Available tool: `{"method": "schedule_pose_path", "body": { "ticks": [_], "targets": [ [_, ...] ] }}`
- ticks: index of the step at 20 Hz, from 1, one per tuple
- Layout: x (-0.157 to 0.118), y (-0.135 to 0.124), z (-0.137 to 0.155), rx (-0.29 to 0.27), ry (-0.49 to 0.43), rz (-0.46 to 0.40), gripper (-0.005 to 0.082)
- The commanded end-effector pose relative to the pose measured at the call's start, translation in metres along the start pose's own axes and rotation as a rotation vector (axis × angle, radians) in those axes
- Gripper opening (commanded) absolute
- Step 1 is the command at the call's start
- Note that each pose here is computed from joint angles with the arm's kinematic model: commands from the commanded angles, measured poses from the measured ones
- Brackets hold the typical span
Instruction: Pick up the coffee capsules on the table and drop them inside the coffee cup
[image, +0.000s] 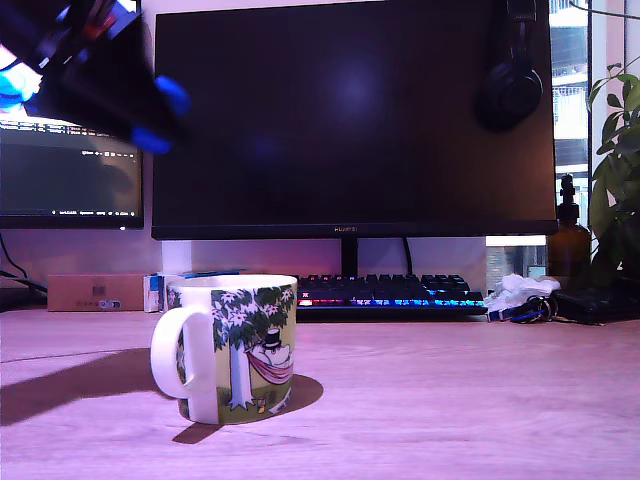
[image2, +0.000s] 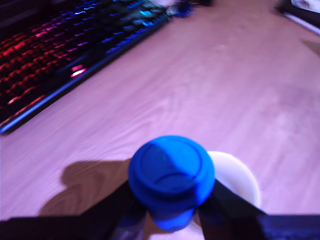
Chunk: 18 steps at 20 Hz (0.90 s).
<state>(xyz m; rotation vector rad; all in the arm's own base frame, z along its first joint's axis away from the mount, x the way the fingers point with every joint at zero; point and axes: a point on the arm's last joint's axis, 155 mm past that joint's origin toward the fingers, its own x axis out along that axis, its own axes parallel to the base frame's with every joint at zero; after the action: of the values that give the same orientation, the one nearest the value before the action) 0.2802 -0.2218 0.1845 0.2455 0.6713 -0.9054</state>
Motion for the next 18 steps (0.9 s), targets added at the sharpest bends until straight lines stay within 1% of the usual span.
{"method": "schedule_pose_path", "body": {
  "ticks": [1, 6, 10, 14, 18],
  "targets": [
    [0.000, -0.009, 0.000, 0.031, 0.014, -0.004, 0.0125],
    [0.009, -0.035, -0.007, 0.083, 0.058, -0.041, 0.0125],
    [0.024, -0.048, -0.022, 0.097, 0.128, -0.072, 0.0125],
    [0.042, -0.054, -0.038, 0.105, 0.197, -0.090, 0.0125],
    [0.057, -0.050, -0.054, 0.097, 0.261, -0.085, 0.0125]
  ]
}}
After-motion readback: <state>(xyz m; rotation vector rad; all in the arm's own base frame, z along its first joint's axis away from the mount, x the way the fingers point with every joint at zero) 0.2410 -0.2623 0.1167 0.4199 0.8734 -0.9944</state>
